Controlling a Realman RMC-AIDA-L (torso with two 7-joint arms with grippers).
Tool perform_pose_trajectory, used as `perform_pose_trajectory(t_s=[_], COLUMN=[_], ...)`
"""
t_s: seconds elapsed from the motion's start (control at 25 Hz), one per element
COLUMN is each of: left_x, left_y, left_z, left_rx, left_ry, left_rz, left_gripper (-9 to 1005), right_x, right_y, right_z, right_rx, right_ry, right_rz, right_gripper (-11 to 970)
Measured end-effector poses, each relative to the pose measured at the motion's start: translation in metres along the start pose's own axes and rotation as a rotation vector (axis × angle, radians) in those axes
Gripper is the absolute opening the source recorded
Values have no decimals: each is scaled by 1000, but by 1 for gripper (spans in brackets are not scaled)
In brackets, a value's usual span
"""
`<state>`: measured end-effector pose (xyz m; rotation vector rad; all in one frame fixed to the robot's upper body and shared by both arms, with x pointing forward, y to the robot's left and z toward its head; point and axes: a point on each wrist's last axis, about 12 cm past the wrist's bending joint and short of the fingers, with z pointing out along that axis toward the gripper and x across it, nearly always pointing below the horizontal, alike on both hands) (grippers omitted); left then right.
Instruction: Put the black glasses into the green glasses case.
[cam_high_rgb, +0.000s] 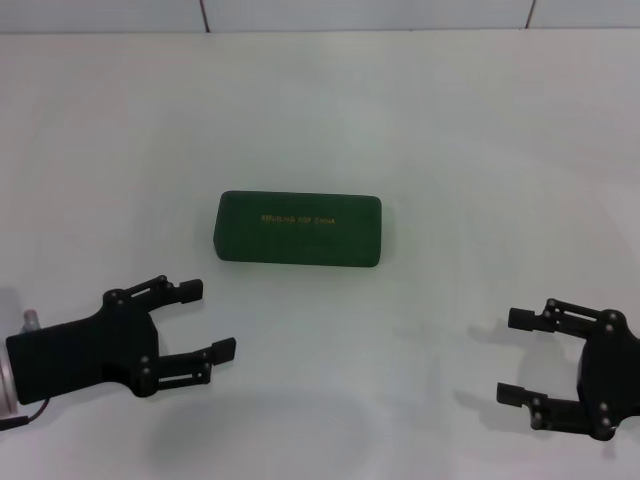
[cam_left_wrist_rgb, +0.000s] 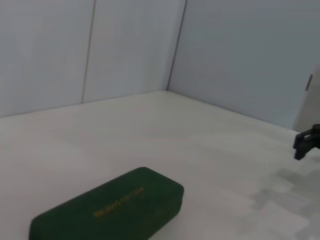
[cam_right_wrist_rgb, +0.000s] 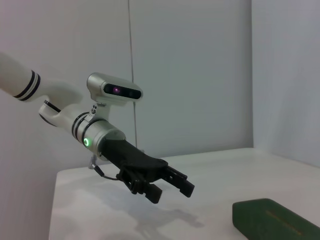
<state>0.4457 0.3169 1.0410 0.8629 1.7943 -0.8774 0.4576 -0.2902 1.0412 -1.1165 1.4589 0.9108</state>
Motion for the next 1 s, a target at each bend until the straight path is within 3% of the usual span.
perform_pose_trajectory(t_s=[1.0], left_x=[1], left_y=[-2], left_z=[2], left_rx=[13], left_ry=[4], left_rz=[15], left_gripper=[881], right_x=[0], right_y=[-8], right_z=[4], right_rx=[30], right_ry=[15], right_rz=[-4], right_gripper=[741])
